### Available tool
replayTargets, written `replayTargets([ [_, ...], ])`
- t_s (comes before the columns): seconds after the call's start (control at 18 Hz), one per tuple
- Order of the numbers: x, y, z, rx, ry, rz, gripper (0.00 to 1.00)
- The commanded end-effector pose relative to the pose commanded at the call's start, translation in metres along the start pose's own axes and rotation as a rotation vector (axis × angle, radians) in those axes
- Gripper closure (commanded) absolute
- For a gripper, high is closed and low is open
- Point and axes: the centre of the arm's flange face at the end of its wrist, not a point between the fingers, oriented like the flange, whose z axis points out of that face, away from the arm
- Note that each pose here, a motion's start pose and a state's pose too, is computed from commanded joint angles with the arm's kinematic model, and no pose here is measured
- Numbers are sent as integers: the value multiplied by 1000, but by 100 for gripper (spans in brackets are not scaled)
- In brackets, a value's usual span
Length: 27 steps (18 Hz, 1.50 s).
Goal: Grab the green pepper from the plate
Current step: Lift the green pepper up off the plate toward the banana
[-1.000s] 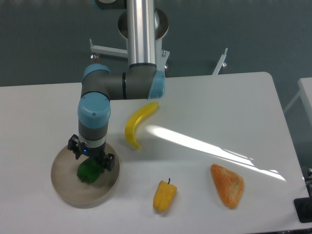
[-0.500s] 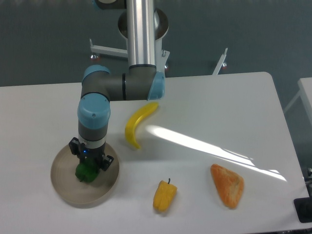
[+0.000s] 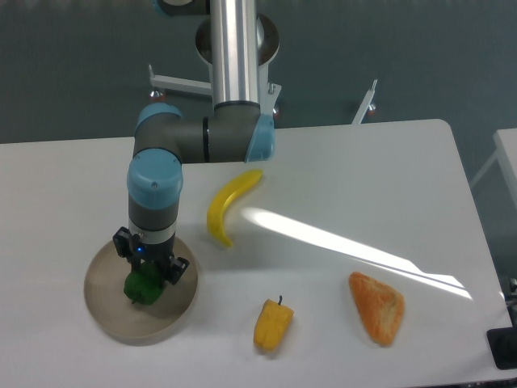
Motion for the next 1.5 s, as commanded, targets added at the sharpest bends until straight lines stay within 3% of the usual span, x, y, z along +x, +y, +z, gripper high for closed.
replayTargets([
  [0.28, -67, 37, -75, -61, 9, 77, 63],
  [0.44, -106, 63, -101, -97, -20, 119, 63],
  [0.72, -143, 89, -111, -102, -34, 173, 63],
  [1.5, -140, 89, -103, -105, -26, 166, 63],
])
